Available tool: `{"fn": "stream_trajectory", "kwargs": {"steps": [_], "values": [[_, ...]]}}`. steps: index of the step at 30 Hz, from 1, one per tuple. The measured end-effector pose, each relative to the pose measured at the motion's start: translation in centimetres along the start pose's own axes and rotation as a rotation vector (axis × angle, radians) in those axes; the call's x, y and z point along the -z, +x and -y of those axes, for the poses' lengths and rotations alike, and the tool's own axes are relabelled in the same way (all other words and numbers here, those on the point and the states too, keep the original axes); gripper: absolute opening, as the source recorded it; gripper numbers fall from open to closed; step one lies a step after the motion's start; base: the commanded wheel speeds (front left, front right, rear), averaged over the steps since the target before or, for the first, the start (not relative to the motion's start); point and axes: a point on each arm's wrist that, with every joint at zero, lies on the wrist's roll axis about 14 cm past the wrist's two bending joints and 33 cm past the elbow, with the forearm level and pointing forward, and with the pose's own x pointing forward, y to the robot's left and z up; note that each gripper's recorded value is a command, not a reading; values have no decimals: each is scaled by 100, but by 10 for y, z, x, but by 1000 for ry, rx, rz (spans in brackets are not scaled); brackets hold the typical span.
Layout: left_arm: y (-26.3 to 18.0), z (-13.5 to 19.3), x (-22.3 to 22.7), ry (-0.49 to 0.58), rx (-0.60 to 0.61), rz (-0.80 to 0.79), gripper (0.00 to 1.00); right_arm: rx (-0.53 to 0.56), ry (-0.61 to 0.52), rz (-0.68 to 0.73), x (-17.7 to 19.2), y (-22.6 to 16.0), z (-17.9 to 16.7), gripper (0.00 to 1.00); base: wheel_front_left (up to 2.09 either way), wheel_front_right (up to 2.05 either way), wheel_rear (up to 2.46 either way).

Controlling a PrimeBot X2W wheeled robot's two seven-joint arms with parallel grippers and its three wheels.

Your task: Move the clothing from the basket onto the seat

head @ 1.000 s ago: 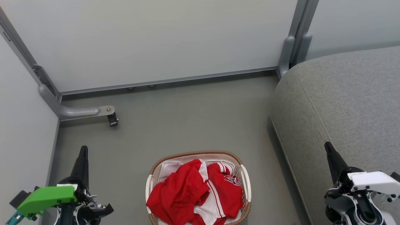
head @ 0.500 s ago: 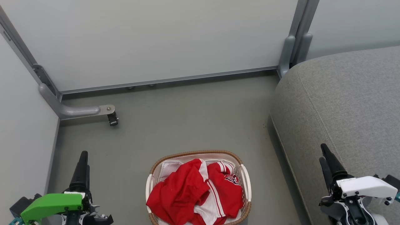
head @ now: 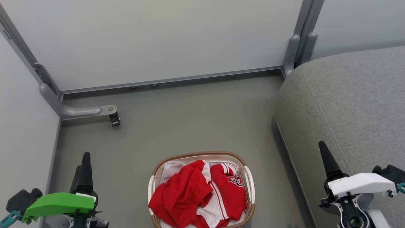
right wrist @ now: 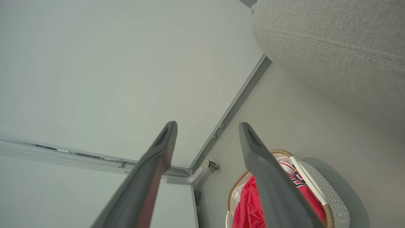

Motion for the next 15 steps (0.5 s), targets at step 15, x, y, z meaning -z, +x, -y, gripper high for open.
{"fn": "stream_trajectory", "kwargs": {"steps": [15], "values": [[1, 0, 2, 299, 17, -17, 100, -45, -279, -13, 8, 8, -13, 100, 0, 0, 0]]}}
